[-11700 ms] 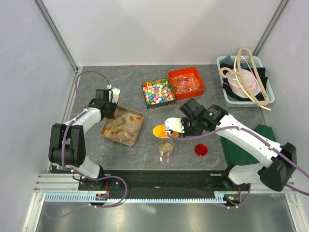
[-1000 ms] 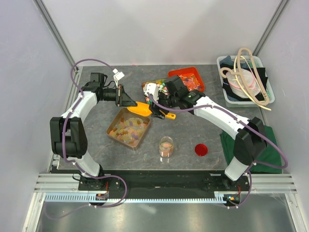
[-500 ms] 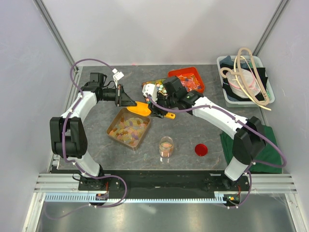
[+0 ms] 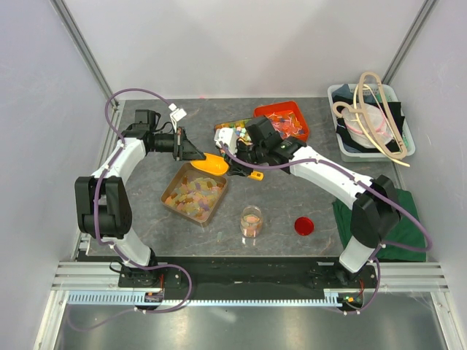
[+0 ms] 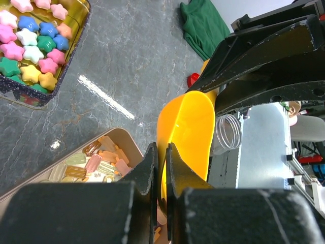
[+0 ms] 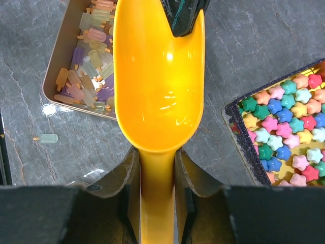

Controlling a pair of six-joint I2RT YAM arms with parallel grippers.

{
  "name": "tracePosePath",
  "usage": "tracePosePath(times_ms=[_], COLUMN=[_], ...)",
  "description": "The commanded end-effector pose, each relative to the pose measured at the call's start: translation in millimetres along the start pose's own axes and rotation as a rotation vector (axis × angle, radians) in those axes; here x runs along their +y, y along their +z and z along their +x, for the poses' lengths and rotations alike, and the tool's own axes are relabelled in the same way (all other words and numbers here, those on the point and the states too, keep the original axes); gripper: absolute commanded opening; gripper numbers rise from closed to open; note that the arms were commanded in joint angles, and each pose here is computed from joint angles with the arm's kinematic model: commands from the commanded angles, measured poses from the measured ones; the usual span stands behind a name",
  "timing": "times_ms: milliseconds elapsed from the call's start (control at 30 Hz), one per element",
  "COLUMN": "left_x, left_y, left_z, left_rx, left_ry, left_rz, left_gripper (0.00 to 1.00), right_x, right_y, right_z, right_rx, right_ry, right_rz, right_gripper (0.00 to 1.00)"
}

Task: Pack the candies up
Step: Adjust the spatula.

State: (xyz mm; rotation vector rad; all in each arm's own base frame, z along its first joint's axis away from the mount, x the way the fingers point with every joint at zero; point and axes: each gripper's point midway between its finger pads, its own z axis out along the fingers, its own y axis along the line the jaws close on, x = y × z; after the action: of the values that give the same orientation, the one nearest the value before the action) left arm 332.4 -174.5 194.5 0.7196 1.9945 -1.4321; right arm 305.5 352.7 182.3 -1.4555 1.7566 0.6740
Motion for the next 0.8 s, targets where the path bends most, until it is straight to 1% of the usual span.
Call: tracePosePath(times_ms=[0,33,67,100,167,200,267,300,367,400,567,667,700,767], left_x=[-3.9,-1.6,2.4,13.3,21.1,33.0,44.9,58.4,69.1,79.8,104.0,116.2,125.4,129.6], left_y=[-4.8,-7.9,-10.8,-22.9,-34.0,-44.8,-57.5,-63.1,-70.3,-76.0,-87.5,-90.8,-94.2,-92.4], left_z=[-14.2,-18.9,-21.6,-25.8,-32.8,-34.6,-36.2,-33.3,-28.6,-24.0,0.2,13.4,20.9,28.1], left_rx=[-0.024,-0.03,-0.035,-0.055,-0.07,-0.078,-0.08,-0.06,-0.033,-0.008,0.068,0.104,0.13,0.163], left_ry=[0.031,0.037,0.036,0.032,0.045,0.055,0.065,0.068,0.084,0.093,0.102,0.117,0.125,0.156], left_rz=[0.016,-0.001,-0.017,-0.063,-0.109,-0.168,-0.237,-0.315,-0.391,-0.458,-0.606,-0.681,-0.731,-0.765], left_gripper=[0.25,0.34,0.47,0.61,0.73,0.83,0.91,0.94,0.96,0.97,0.98,0.99,0.99,0.99], right_x=[-18.7,-22.1,-24.1,-29.5,-34.6,-40.9,-47.3,-50.2,-58.6,-60.4,-74.3,-78.1,-78.1,-78.6], right_y=[-0.6,-0.9,-1.5,-3.8,-6.5,-8.9,-13.9,-15.3,-22.6,-25.3,-45.4,-52.8,-54.7,-59.3], right_z=[-17.1,-15.9,-16.4,-15.1,-15.4,-12.9,-14.7,-14.6,-14.7,-14.7,-19.5,-20.5,-21.5,-23.5], right_rx=[-0.038,-0.03,-0.027,-0.016,-0.009,0.005,0.012,0.019,0.037,0.043,0.068,0.08,0.08,0.08], right_ry=[-0.008,-0.007,-0.01,-0.013,-0.021,-0.026,-0.036,-0.043,-0.057,-0.063,-0.108,-0.122,-0.126,-0.136], right_rz=[0.092,0.11,0.123,0.155,0.184,0.218,0.256,0.274,0.325,0.338,0.431,0.461,0.467,0.472], right_gripper=[0.0,0.0,0.0,0.0,0.0,0.0,0.0,0.0,0.0,0.0,0.0,0.0,0.0,0.0])
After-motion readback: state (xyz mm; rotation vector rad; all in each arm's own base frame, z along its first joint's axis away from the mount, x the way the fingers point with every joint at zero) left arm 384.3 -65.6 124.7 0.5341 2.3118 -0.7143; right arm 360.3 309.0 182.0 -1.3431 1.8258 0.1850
